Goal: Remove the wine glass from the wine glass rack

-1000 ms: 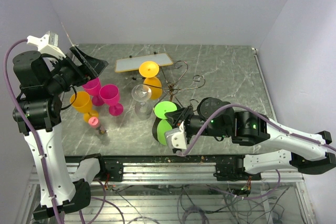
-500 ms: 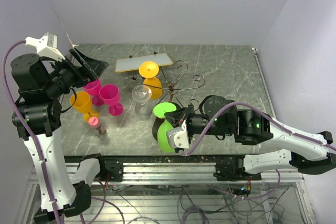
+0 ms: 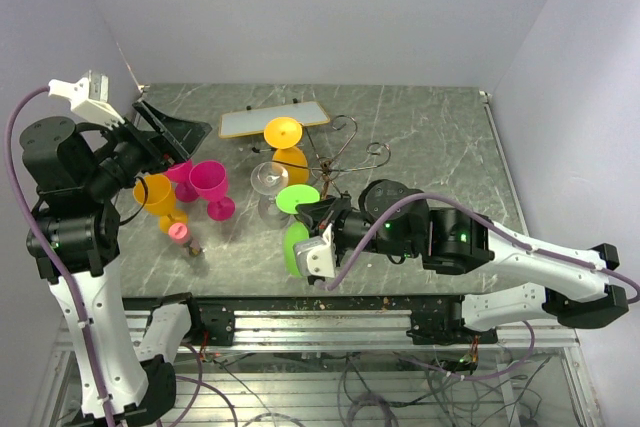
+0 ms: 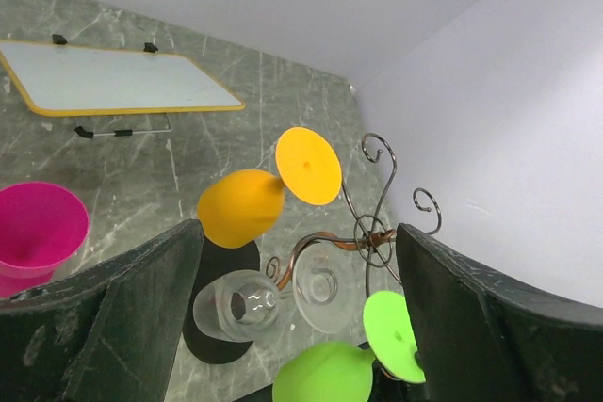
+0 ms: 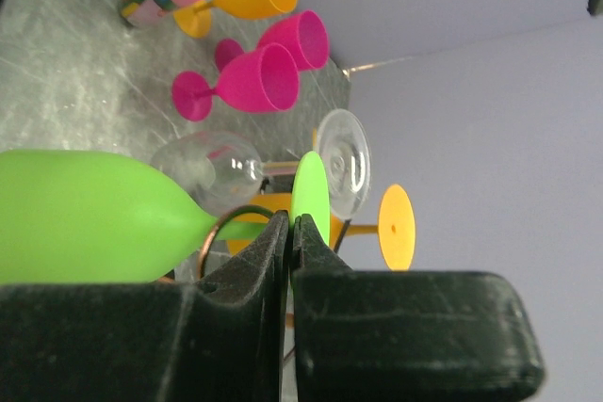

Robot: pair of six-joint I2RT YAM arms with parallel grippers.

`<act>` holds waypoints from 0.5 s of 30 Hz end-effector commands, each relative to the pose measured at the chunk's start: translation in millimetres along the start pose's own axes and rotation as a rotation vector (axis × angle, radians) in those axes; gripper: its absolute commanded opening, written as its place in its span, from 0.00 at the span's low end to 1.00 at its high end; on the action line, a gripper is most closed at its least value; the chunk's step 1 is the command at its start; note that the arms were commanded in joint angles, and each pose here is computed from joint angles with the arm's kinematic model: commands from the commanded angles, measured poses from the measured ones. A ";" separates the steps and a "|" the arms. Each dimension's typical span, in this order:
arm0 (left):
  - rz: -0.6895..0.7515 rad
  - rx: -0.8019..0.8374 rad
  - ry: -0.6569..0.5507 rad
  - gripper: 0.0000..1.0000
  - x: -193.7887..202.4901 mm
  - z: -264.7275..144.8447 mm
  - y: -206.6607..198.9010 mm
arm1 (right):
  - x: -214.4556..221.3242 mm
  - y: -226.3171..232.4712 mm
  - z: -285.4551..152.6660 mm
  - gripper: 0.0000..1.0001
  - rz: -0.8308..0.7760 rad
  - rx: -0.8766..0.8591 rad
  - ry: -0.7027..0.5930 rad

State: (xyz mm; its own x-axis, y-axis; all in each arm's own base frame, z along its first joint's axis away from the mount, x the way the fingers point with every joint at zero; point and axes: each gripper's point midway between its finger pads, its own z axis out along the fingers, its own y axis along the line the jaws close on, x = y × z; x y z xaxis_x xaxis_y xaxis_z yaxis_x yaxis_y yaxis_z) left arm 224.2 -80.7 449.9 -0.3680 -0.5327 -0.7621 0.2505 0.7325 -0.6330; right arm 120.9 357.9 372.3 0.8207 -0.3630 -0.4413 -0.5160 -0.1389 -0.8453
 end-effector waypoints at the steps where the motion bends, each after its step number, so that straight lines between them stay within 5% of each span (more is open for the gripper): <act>1: 0.007 0.065 -0.004 0.94 -2.6 -4.5 -15.4 | 4.1 -32.8 -15.4 0.00 0.028 0.149 0.044; 15: -0.012 0.183 0.038 0.95 1.0 0.4 -30.5 | 33.1 -17.6 -53.0 0.00 0.107 0.123 0.184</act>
State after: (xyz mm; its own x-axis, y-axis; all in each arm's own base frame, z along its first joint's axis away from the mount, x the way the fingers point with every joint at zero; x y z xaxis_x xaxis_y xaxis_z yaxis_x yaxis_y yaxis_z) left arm 218.6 -91.0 461.2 -0.3712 -0.5299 -0.7626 0.3204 0.6977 -0.6408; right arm 148.5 324.8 386.7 0.7310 -0.5144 -0.4483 -0.5192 0.0069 -0.8546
